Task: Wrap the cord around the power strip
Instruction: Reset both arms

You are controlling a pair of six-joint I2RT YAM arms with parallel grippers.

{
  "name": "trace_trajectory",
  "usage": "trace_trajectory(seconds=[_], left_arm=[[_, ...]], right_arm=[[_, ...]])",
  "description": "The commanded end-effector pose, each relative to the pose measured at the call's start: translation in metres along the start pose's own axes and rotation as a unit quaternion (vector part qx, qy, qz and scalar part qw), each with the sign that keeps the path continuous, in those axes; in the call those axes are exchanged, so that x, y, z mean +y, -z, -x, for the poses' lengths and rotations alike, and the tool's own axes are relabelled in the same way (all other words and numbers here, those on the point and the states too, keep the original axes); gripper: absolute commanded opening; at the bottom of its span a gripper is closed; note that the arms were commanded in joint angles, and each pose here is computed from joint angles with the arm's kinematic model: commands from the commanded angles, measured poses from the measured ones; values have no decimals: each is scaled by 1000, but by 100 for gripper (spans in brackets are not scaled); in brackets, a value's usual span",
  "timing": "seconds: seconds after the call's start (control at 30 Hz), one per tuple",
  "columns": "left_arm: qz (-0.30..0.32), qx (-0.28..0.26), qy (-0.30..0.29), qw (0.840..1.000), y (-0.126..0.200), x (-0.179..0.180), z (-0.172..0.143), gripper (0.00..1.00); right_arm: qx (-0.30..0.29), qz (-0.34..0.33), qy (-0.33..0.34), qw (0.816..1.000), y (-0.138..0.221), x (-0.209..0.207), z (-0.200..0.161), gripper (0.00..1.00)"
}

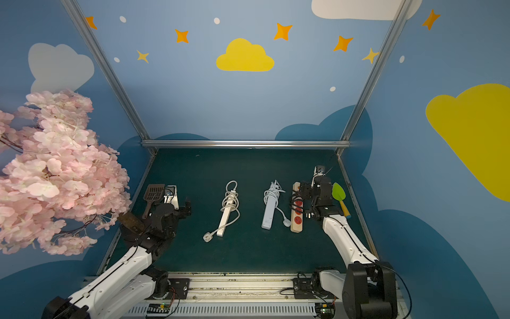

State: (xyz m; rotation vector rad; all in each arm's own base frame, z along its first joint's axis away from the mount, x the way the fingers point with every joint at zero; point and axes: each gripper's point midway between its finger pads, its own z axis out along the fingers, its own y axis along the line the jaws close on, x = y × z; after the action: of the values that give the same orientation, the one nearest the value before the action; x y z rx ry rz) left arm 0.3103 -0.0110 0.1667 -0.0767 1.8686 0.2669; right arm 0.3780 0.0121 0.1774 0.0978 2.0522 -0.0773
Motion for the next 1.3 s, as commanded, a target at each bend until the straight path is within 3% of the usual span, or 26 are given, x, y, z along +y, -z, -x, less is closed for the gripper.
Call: trace_trajectory(seconds=[0.0,0.17,0.3,0.4,0.73,0.93,1.27], left_arm=[[19,-36,31,999,-11,13,10,92],[-29,-24,86,996,-44,13,-15,92],[-63,-12,64,996,-64,2,-30,93],[-78,-32,50,995,-69,-1,-25,94],[-101,-34,75,991,-87,-1,-49,95],[-86,5,83,993,-98,4,-53,100],[-76,14,75,994,-104,4,-54,100]], right_arm=[[-15,-44,-22,999,-8,-22,-17,91],[-30,-16,-37,999,-19,-24,-38,90],[-21,3,-9,1000,-24,-21,-41,89],[-30,7,-15,999,-24,-23,-48,89],[-87,12,-39,995,-33,-23,-71,90],[-30,16,-7,999,-45,-17,-72,90],[-10,11,6,1000,-52,-13,-73,90]])
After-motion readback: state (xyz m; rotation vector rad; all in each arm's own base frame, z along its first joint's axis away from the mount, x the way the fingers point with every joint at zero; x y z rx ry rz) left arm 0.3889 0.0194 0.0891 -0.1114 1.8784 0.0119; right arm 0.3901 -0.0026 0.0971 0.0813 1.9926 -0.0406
